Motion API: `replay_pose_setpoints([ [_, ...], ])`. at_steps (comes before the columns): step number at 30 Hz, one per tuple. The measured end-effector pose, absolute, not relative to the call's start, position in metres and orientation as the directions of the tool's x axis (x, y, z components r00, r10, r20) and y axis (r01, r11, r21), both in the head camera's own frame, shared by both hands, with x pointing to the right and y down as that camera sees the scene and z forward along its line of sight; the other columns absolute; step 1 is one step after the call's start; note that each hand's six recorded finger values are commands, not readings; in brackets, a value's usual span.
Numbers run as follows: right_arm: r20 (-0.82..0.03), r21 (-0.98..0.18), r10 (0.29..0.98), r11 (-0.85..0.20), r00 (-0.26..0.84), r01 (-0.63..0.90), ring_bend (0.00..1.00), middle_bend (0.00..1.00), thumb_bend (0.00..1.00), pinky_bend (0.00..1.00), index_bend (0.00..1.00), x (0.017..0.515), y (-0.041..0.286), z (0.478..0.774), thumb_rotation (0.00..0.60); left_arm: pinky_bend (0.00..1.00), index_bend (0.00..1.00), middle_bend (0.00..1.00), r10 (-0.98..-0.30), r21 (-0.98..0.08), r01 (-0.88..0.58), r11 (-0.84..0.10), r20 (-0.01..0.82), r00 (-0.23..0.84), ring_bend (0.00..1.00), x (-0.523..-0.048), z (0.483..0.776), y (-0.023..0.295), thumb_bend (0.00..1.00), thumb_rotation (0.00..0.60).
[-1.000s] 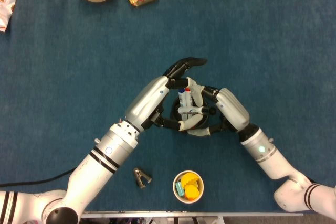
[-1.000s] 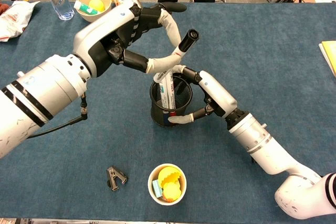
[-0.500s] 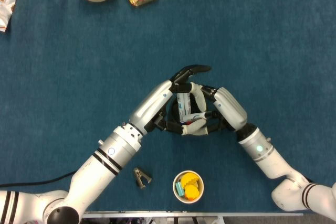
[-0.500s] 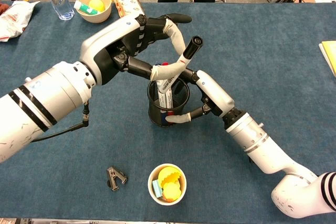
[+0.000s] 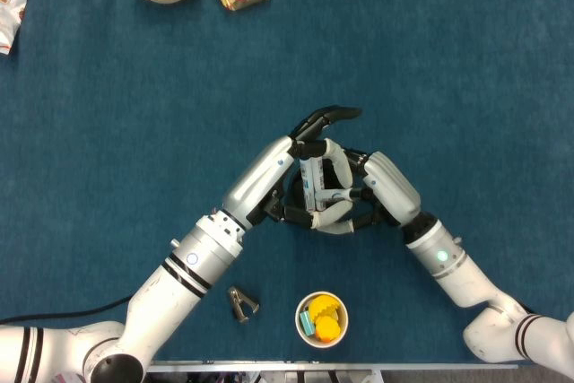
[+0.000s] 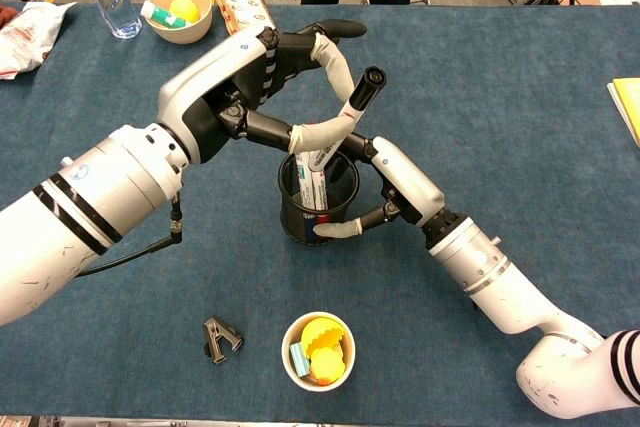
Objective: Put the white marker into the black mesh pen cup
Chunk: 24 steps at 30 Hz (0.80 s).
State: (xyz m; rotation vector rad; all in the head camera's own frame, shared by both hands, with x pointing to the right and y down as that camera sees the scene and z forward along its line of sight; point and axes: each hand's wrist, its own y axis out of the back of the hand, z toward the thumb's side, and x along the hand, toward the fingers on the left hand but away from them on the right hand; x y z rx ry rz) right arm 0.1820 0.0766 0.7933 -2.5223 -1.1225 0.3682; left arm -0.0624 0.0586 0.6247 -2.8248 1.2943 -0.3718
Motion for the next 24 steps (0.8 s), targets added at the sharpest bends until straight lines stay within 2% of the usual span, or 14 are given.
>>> replay_pose_setpoints([
  [13,-0.092,-0.421,0.756,-0.619,0.648,0.663,0.47,0.52,0.00,0.43,0.38,0.1833,0.0759,0.7935,0.600,0.01,0.51,0.10,-0.744,-0.121,-0.738,-0.664,0.213,0.634,0.00,-0.0649,0.6283,0.0604,0.36,0.600],
  [24,-0.091,-0.424,0.758,-0.616,0.646,0.664,0.47,0.52,0.00,0.43,0.38,0.1850,0.0754,0.7935,0.600,0.01,0.49,0.10,-0.740,-0.114,-0.737,-0.666,0.221,0.635,0.00,-0.0658,0.6310,0.0610,0.35,0.600],
])
